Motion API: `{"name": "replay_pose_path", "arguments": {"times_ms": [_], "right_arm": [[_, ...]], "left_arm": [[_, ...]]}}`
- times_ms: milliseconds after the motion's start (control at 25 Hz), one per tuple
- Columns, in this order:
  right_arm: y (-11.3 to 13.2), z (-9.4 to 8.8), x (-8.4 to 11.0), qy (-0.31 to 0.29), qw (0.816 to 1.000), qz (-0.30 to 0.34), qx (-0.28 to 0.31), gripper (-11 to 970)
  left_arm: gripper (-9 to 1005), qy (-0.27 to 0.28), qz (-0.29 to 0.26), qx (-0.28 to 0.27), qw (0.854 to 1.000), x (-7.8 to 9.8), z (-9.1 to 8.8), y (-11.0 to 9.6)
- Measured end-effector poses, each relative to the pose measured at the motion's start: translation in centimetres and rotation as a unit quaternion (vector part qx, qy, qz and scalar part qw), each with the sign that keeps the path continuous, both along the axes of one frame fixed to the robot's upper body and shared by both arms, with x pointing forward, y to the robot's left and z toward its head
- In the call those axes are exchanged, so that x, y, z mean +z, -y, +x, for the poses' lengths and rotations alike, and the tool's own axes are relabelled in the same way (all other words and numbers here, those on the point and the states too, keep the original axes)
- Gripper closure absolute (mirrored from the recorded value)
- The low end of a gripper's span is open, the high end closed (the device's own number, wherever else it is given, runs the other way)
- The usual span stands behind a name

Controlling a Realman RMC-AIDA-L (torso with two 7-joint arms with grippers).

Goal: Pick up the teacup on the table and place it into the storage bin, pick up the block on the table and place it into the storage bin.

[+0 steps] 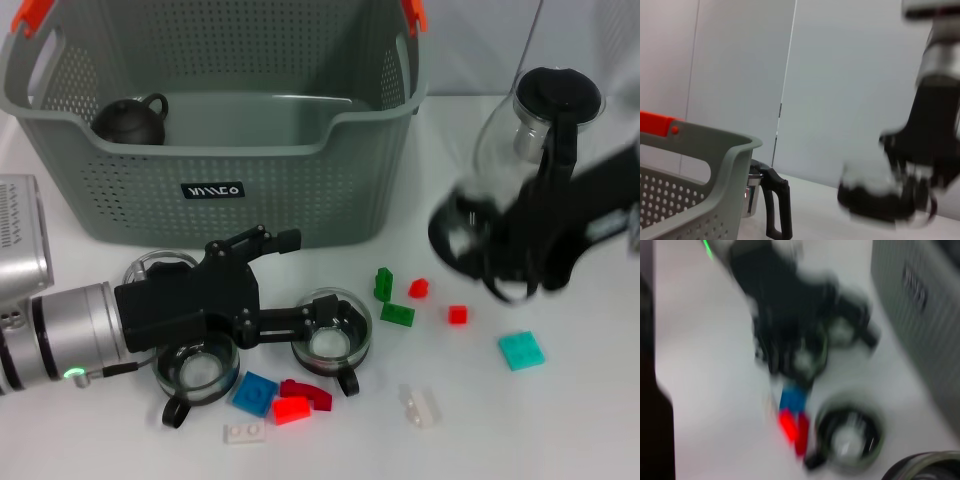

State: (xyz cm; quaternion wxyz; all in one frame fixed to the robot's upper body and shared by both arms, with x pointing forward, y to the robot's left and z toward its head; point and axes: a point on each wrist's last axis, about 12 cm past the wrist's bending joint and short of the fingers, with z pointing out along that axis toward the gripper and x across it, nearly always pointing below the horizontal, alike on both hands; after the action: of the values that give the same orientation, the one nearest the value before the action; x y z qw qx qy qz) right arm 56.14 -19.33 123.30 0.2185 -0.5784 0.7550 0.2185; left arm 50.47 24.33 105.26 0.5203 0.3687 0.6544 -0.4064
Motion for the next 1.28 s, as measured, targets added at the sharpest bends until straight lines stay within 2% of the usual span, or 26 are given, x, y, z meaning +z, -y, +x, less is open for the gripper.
{"name": "replay_pose_path", "arguments": {"times_ms": [120, 320, 440, 560, 640, 720, 920, 1080, 1120, 1280], "right_arm": [[-0.2, 0.1, 3.7, 0.013, 0.999, 0.04, -0.018, 894], [-1.6, 2.1, 8.6, 0.046, 0.992, 0.102, -0.058, 896], [-3.0, 4.0, 10.2, 0.074, 0.985, 0.132, -0.078, 899], [-4.7, 6.1, 10.6, 0.101, 0.98, 0.139, -0.099, 899], [-6.0, 7.8, 9.9, 0.114, 0.979, 0.132, -0.11, 899], [-7.4, 9.7, 8.3, 0.118, 0.979, 0.116, -0.118, 899], [-9.8, 13.5, 3.1, 0.138, 0.976, 0.075, -0.149, 899], [-11.2, 14.3, -0.9, 0.175, 0.97, 0.053, -0.159, 899], [-11.2, 14.3, -0.9, 0.175, 0.97, 0.053, -0.159, 899], [-12.3, 13.9, -3.1, 0.202, 0.967, 0.031, -0.151, 898]], "left_arm": [[49, 0.001, -0.001, 0.001, 1.0, -0.1, 0.0, 0.1], [49, 0.003, -0.002, 0.002, 1.0, 0.0, 0.1, 0.1], [49, 0.003, -0.004, 0.003, 1.0, 0.0, 0.1, 0.1], [49, 0.003, -0.007, 0.005, 1.0, 0.0, 0.2, 0.2], [49, 0.003, -0.009, 0.006, 1.0, 0.0, 0.2, 0.2], [49, 0.003, -0.009, 0.007, 1.0, 0.0, 0.2, 0.3], [49, 0.004, -0.013, 0.012, 1.0, 0.1, 0.3, 0.3], [49, 0.007, -0.018, 0.016, 1.0, 0.2, 0.4, 0.2], [49, 0.008, -0.02, 0.018, 1.0, 0.3, 0.5, 0.2], [49, 0.011, -0.021, 0.02, 1.0, 0.4, 0.6, 0.2]]}}
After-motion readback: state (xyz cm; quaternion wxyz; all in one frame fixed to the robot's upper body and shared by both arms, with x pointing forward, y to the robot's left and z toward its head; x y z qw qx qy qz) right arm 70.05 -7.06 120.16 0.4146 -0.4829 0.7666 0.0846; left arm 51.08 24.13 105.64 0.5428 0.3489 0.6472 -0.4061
